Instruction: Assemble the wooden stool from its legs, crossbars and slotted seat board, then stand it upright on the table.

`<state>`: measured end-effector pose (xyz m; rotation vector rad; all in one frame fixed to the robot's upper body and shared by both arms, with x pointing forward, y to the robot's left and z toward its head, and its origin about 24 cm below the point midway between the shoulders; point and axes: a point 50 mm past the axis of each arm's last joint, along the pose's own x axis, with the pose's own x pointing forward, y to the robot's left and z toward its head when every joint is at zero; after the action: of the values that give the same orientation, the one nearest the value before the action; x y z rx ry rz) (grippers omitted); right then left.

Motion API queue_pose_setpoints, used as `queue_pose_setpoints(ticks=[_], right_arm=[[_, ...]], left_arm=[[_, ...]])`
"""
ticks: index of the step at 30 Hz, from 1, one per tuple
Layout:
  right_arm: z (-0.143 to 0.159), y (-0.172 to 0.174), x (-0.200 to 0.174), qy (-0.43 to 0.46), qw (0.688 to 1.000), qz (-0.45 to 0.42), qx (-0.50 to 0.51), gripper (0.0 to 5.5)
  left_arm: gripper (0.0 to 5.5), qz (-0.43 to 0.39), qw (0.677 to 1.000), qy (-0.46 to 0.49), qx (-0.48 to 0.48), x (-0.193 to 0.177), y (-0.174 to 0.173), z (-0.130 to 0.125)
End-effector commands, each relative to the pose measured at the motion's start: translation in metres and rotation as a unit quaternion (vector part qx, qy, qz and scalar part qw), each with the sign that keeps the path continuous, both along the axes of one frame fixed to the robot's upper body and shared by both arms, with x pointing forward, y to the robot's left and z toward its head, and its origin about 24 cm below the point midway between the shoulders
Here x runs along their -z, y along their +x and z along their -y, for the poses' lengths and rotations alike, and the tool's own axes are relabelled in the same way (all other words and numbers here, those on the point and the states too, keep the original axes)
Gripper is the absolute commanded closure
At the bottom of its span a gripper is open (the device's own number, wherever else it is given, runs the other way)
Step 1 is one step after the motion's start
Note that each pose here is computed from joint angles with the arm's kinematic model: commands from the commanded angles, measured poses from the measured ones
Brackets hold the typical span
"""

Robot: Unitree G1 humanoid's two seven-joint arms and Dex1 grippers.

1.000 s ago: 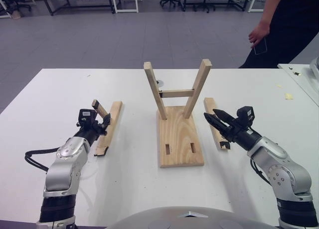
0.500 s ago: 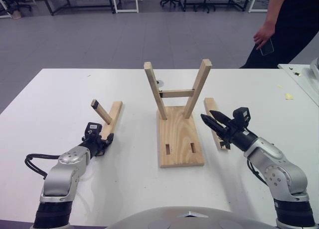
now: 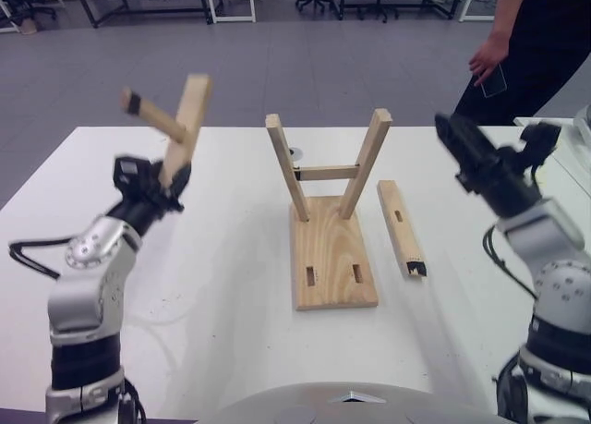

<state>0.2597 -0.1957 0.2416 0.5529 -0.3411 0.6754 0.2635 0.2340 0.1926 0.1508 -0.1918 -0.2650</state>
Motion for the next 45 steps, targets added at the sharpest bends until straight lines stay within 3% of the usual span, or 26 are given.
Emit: queue_pose_setpoints(ticks=[1, 4, 8, 15, 25, 39, 45], right_arm=[[-0.05, 0.015, -0.063, 0.043, 0.993, 0.03, -0.107, 1.77], [-0.079, 0.02, -0.083, 0.064, 0.983, 0.01, -0.172, 1.77], [-0.084, 0.024, -0.084, 0.086, 0.978, -0.024, -0.188, 1.77], [-0.06, 0.02, -0.079, 0.102, 0.985, -0.027, -0.138, 1.77], [-0.065, 0.029, -0.073, 0.109, 0.982, -0.049, -0.146, 1.77], [-0.057, 0.019, -0.07, 0.12, 0.976, -0.076, -0.165, 4.35], [-0.047, 0.011, -0.058, 0.137, 0.978, -0.099, -0.12, 4.45]], left_arm=[[3.46, 0.096, 0.984, 0.036, 0.146, -0.05, 0.0, 0.064], [3.46, 0.121, 0.966, 0.046, 0.224, -0.061, -0.005, 0.097], [3.46, 0.133, 0.951, 0.058, 0.274, -0.061, -0.01, 0.116], [3.46, 0.137, 0.96, 0.034, 0.243, -0.059, -0.006, 0.112], [3.46, 0.137, 0.945, 0.06, 0.29, -0.051, -0.015, 0.126], [3.46, 0.135, 0.941, 0.085, 0.298, -0.046, -0.016, 0.124], [3.47, 0.103, 0.944, 0.109, 0.294, -0.03, -0.015, 0.124]])
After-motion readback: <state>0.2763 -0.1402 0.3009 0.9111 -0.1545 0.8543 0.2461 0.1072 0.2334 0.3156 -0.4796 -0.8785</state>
